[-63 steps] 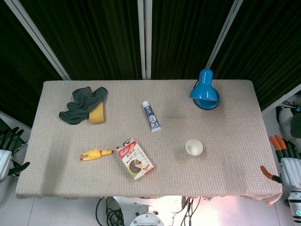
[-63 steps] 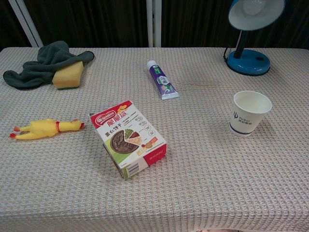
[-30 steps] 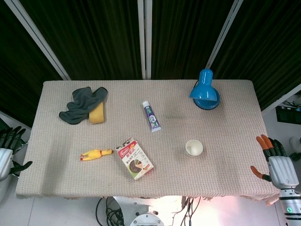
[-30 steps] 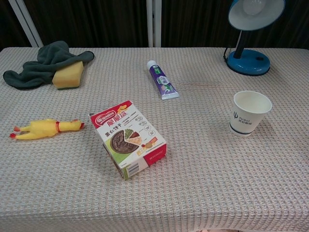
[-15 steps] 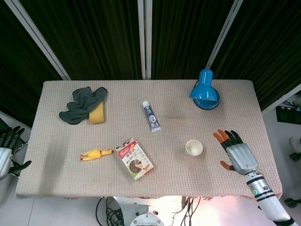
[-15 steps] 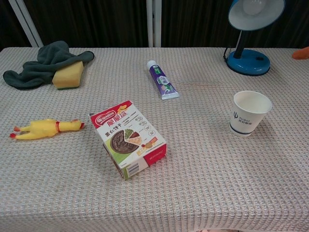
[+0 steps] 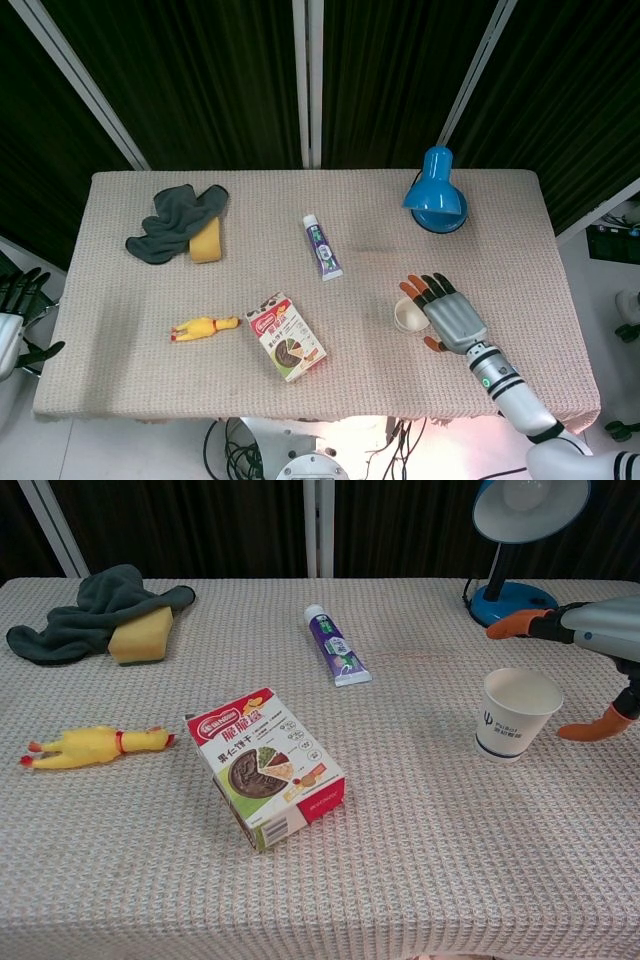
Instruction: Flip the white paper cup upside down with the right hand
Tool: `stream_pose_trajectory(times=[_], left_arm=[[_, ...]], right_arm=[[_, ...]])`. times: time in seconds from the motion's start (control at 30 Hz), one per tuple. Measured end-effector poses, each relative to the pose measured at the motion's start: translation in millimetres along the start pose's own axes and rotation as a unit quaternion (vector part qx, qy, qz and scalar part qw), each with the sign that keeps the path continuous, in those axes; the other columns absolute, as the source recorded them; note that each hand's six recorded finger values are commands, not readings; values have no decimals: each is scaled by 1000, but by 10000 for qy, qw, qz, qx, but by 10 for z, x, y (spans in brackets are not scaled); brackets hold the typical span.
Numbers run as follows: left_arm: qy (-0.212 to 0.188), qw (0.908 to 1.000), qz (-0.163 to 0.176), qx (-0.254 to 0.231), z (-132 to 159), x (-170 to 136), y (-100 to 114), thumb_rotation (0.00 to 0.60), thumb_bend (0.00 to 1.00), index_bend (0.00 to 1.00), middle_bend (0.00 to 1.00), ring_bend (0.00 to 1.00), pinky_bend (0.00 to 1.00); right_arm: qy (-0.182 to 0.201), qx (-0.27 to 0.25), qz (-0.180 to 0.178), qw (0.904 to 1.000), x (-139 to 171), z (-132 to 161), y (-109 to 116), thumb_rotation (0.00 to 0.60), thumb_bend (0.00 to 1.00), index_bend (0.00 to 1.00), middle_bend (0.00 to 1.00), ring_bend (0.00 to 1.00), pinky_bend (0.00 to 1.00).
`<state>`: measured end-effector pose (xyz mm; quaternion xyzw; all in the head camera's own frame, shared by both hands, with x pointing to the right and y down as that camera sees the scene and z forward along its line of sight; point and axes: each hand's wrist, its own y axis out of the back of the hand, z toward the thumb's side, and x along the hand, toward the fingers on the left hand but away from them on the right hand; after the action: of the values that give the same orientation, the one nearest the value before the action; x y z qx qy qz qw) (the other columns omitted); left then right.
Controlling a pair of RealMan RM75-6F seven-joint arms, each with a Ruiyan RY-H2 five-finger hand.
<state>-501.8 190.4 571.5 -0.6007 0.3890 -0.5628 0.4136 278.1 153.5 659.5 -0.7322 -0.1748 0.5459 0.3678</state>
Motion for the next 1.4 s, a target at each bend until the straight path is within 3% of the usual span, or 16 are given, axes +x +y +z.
stream_pose_trajectory(times=[0.43, 0.8, 1.4], left_arm=[[81, 9999, -54, -91, -59, -15, -33, 600, 57, 44, 26, 0, 56], [149, 9998, -87, -123, -103, -21, -56, 600, 57, 44, 27, 0, 57], [153, 9997, -132, -168, -126, -14, -74, 600, 57, 44, 26, 0, 57]], right_arm=[[39, 205, 74, 9998, -108, 64, -92, 600, 176, 17, 44, 0, 0], [101, 169, 22, 9998, -215, 125, -109, 600, 176, 209, 38, 0, 0], [15, 243, -112, 9996, -240, 76, -89, 600, 177, 335, 34, 0, 0]])
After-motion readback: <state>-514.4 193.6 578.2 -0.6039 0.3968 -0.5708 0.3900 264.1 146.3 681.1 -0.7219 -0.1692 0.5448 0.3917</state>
